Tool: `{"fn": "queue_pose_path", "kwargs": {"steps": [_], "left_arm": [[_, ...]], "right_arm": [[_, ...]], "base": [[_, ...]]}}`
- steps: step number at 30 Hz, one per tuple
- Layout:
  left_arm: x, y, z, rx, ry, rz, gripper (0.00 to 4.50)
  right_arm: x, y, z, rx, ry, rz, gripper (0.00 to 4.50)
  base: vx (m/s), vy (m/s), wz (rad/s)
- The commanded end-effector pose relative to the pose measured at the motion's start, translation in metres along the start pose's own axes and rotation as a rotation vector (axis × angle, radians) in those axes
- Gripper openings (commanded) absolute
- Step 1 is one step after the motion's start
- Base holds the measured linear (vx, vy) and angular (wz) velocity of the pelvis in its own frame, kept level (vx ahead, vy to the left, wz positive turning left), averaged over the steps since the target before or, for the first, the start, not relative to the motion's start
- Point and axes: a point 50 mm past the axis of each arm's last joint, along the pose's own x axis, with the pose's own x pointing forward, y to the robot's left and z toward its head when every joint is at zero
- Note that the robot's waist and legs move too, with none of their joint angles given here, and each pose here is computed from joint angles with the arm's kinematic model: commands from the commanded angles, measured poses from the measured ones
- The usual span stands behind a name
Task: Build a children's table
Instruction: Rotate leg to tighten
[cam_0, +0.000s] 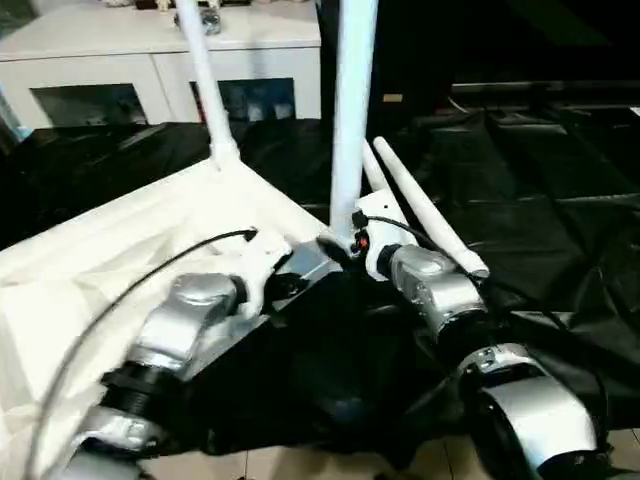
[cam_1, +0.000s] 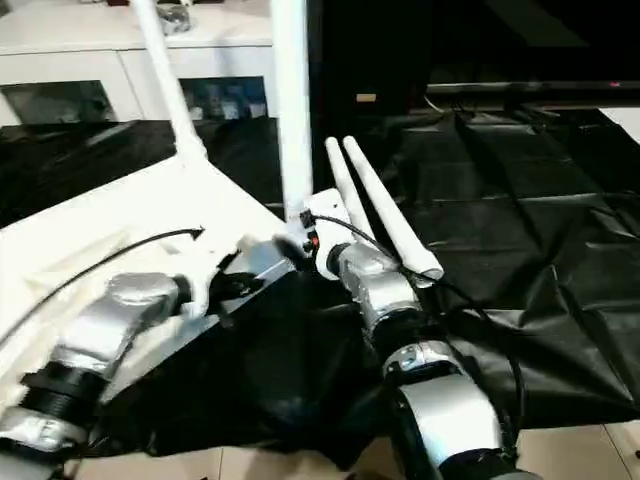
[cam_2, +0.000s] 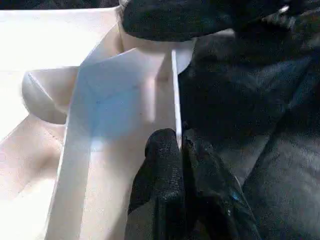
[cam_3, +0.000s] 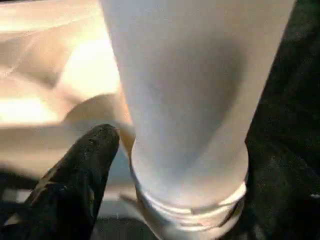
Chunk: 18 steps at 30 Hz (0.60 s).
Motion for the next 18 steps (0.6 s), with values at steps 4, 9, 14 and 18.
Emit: {"fn": "queue_pose_path", "kwargs": {"steps": [4,9,14,18], "left_arm": [[-0.001,-0.022,0.012,0.102,-0.084,-0.247,0.00],[-0.015,-0.025,0.008,0.114,-0.071,-0.364,0.00],[-0.026,-0.020,0.002,0.132,-0.038,-0.417,0.00],[-0.032,-0.020,-0.003,0.133,-0.011,-0.447,0.00]], "right_arm": [[-0.011,0.017,0.003,-0.118,0.053,0.389,3.87],[-0.033,0.007,-0.001,-0.172,0.108,0.506,3.87],[-0.047,0.009,-0.003,-0.201,0.159,0.616,3.87],[-0.050,0.010,-0.004,-0.209,0.172,0.640,3.62]], "base": [[0.000,0.000,0.00],[0.000,0.000,0.00],[0.000,0.000,0.00],[0.000,0.000,0.00]]}}
